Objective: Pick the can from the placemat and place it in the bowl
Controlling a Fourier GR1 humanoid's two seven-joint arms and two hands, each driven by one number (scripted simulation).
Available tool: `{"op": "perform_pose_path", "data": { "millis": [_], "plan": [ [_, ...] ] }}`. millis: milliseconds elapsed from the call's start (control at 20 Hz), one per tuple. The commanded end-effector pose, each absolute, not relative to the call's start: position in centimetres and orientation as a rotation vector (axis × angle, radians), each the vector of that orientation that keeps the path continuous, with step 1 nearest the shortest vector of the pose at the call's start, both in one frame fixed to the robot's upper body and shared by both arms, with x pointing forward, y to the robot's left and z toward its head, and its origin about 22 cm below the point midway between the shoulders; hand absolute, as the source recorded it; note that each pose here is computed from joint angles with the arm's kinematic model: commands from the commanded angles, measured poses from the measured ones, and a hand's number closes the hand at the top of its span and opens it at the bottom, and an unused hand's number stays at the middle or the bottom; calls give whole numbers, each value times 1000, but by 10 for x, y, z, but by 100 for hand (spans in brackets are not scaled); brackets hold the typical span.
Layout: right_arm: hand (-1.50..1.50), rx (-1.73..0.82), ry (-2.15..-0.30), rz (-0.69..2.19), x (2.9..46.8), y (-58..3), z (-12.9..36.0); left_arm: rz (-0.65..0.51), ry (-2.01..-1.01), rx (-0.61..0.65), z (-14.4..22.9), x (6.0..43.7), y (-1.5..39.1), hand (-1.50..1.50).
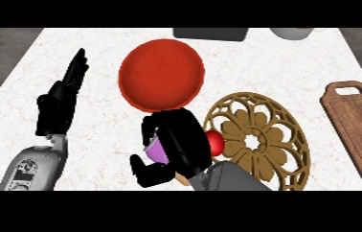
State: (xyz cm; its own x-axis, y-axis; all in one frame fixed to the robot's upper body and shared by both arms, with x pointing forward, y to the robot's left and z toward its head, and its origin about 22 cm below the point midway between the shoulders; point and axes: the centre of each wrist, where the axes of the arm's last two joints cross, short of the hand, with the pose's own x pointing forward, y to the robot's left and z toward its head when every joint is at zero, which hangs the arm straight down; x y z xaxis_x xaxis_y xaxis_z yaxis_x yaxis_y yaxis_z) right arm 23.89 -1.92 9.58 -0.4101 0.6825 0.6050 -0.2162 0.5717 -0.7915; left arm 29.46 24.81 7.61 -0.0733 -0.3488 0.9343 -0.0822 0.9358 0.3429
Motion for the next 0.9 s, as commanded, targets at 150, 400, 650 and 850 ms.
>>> {"op": "perform_pose_path", "data": {
  "millis": [150,400,650,850],
  "plan": [
    [150,-517,-1714,732,221,9,118,-229,-1647,333,78,299,245,0],
    [150,-606,-1729,550,240,28,133,-239,-1669,325,76,302,233,0],
    [150,-697,-1753,443,264,44,143,-250,-1663,314,84,306,244,0],
    [150,-772,-1777,378,299,44,142,-222,-1664,330,74,302,243,0]
  ]
}}
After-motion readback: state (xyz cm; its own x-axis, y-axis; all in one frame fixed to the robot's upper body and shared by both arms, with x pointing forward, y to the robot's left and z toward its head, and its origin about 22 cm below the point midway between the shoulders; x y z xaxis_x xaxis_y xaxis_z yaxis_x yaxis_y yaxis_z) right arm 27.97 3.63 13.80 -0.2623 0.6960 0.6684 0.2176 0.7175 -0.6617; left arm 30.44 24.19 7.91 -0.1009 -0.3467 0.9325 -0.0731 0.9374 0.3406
